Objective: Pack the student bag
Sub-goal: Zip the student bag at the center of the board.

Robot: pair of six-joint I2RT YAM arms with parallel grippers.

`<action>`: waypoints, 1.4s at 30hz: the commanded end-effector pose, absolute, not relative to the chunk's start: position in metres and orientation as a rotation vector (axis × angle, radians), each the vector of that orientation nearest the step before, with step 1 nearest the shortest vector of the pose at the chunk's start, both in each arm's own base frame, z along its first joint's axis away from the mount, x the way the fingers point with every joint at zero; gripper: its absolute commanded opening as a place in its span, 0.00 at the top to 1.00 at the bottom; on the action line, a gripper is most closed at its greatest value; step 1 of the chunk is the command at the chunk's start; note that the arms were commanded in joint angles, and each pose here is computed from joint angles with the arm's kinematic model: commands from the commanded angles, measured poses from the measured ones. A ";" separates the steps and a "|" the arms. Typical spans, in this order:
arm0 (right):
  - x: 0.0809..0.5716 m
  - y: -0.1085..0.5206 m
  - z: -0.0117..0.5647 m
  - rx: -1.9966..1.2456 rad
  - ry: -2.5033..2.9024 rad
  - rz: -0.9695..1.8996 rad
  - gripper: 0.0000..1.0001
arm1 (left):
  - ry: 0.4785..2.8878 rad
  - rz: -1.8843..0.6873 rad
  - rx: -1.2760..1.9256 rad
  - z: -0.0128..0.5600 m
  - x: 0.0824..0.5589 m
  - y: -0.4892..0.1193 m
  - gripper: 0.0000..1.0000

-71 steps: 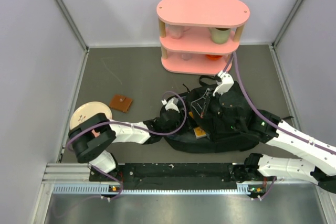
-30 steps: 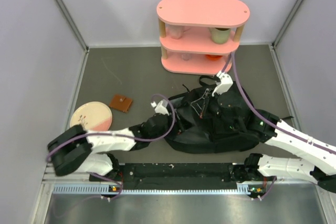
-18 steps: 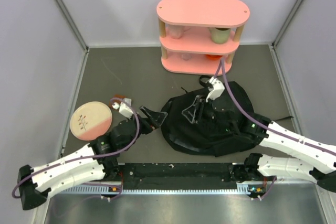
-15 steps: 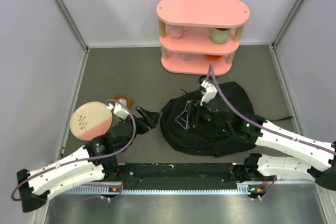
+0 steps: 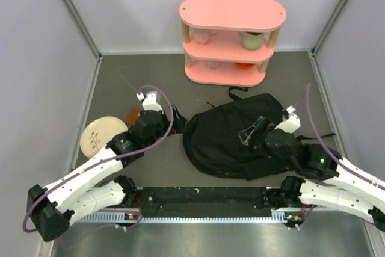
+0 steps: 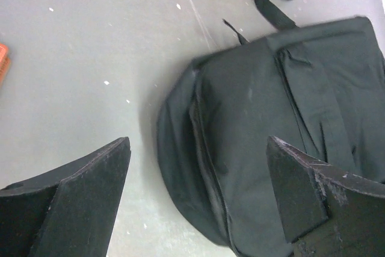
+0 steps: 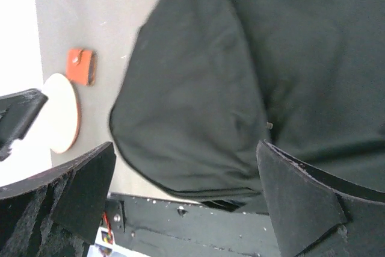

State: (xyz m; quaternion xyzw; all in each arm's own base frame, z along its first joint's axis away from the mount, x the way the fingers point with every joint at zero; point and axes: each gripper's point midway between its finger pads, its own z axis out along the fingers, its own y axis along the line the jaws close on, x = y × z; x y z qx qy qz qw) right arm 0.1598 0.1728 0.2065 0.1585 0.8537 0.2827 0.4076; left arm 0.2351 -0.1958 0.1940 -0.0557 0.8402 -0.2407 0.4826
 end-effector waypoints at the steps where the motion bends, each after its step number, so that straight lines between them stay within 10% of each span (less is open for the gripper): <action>1: 0.149 0.104 0.174 0.699 2.210 0.349 0.01 | 1.978 -0.722 -0.018 0.231 0.263 -0.206 0.02; 33: 0.137 0.112 0.088 0.948 2.185 0.619 0.04 | 2.358 -1.245 0.330 0.071 0.309 -0.291 0.06; 42: 0.174 0.176 0.076 0.692 2.396 0.602 0.15 | 2.375 -1.316 0.280 0.064 0.292 -0.290 0.56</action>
